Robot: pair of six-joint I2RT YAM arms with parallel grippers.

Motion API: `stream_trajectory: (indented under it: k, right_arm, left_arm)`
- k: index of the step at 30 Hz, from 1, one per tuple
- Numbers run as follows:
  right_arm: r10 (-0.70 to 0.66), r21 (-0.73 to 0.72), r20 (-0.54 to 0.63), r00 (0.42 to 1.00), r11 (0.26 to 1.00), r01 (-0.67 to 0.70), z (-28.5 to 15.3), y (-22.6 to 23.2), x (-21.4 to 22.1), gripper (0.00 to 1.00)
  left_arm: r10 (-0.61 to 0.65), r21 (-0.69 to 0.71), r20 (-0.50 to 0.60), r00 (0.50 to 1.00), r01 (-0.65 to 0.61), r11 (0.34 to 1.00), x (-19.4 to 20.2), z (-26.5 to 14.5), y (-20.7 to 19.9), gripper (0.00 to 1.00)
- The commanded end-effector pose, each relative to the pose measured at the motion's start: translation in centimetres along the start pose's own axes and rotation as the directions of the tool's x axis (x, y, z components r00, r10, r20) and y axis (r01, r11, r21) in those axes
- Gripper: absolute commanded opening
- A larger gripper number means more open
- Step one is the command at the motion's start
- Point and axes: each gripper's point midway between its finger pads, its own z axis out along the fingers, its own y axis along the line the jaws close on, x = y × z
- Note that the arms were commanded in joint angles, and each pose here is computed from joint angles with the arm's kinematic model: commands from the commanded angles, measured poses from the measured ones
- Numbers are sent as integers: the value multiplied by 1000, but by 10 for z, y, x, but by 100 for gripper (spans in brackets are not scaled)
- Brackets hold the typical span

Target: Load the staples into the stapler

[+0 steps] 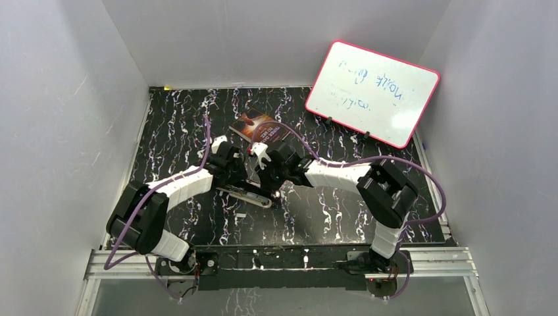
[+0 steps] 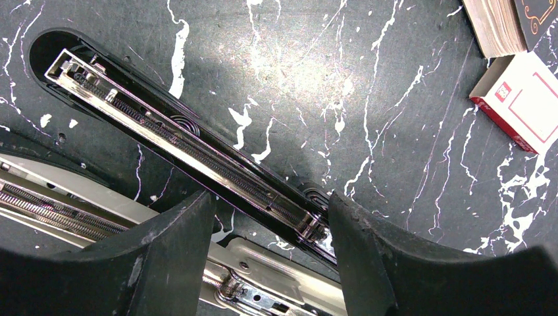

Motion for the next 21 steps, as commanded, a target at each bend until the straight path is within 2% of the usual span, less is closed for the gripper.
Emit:
stream_trajectory:
  k: [1,7,16,21]
  right_arm:
    - [-16,-12,27,1000,1000,16,1,1,-16,0]
    - [-19,-11,26,999,1000,19,0,0,-17,0]
    - [-55,-3,113,992,998,56,-12,3,-40,0]
    - [-57,2,115,992,998,57,-11,2,-41,0]
  left_arm:
    - [34,-35,-22,999,-34,999,8,-6,13,61]
    - [33,-35,-19,999,-33,999,7,-6,13,61]
    - [33,-34,-19,999,-34,999,7,-6,13,61]
    - [33,-33,-18,999,-33,999,7,-6,13,61]
